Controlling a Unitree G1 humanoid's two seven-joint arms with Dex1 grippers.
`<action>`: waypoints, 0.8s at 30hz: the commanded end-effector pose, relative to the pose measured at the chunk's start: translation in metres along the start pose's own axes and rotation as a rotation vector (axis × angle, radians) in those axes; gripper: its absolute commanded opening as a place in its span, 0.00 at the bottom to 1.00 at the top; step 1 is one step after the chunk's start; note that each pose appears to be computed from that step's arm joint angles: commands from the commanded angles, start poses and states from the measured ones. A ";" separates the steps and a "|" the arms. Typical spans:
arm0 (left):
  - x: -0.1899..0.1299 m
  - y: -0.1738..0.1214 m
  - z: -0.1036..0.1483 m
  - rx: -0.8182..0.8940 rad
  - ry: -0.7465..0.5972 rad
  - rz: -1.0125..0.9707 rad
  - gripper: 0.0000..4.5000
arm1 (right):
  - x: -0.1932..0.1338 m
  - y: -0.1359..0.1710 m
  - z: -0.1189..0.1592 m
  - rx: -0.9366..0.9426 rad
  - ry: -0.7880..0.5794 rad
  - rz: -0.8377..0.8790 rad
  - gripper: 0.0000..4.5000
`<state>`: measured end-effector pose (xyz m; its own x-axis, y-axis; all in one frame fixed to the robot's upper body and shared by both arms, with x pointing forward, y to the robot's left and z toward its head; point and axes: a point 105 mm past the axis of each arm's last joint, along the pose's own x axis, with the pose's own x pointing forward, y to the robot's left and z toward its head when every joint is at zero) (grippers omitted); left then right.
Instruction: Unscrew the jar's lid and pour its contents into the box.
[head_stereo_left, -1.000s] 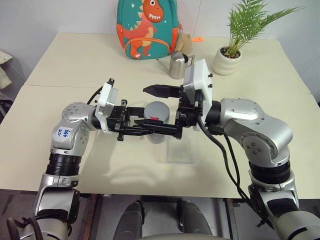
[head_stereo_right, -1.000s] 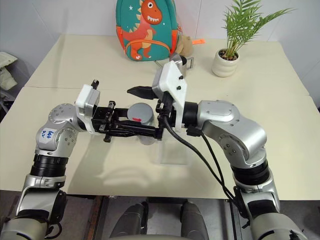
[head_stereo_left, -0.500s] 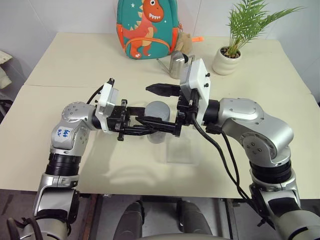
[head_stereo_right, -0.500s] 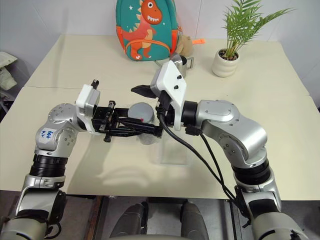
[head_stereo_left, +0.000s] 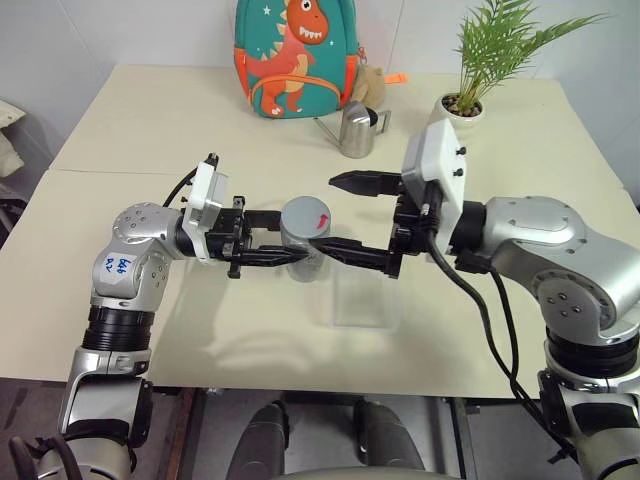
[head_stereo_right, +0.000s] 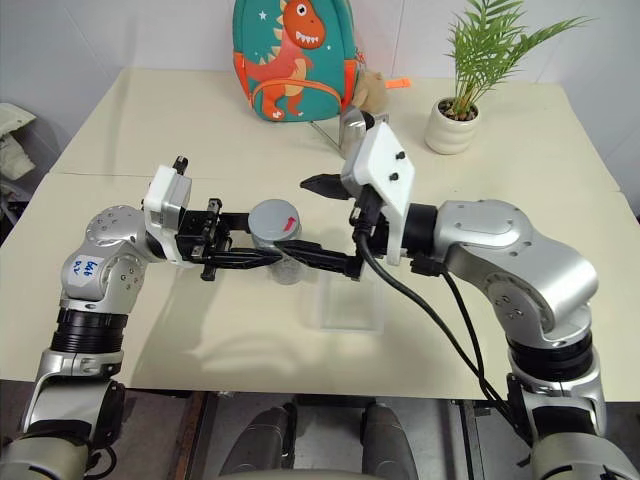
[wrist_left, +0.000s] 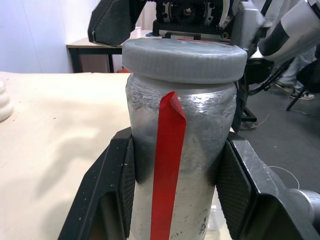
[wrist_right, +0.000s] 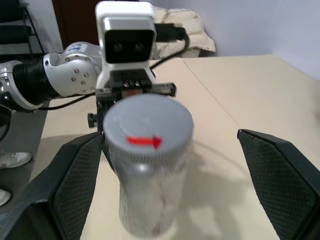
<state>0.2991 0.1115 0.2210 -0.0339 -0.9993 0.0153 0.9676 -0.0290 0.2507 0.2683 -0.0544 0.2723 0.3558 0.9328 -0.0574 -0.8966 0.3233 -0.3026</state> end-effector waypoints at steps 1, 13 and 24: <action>-0.001 0.000 0.010 0.052 -0.011 -0.025 0.41 | -0.013 -0.009 0.010 -0.041 -0.014 -0.073 0.99; 0.006 0.006 0.011 0.040 -0.056 -0.032 0.41 | -0.006 -0.006 0.028 -0.011 -0.106 -0.062 0.99; 0.014 0.004 0.011 0.003 -0.079 -0.078 0.41 | 0.033 0.012 0.032 0.052 -0.178 0.041 0.99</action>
<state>0.3023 0.1002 0.2206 -0.0991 -0.9930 0.0641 0.9720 -0.0828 0.2199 0.2649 -0.0195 0.2912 0.2900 0.9532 0.0851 -0.9274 0.3019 -0.2211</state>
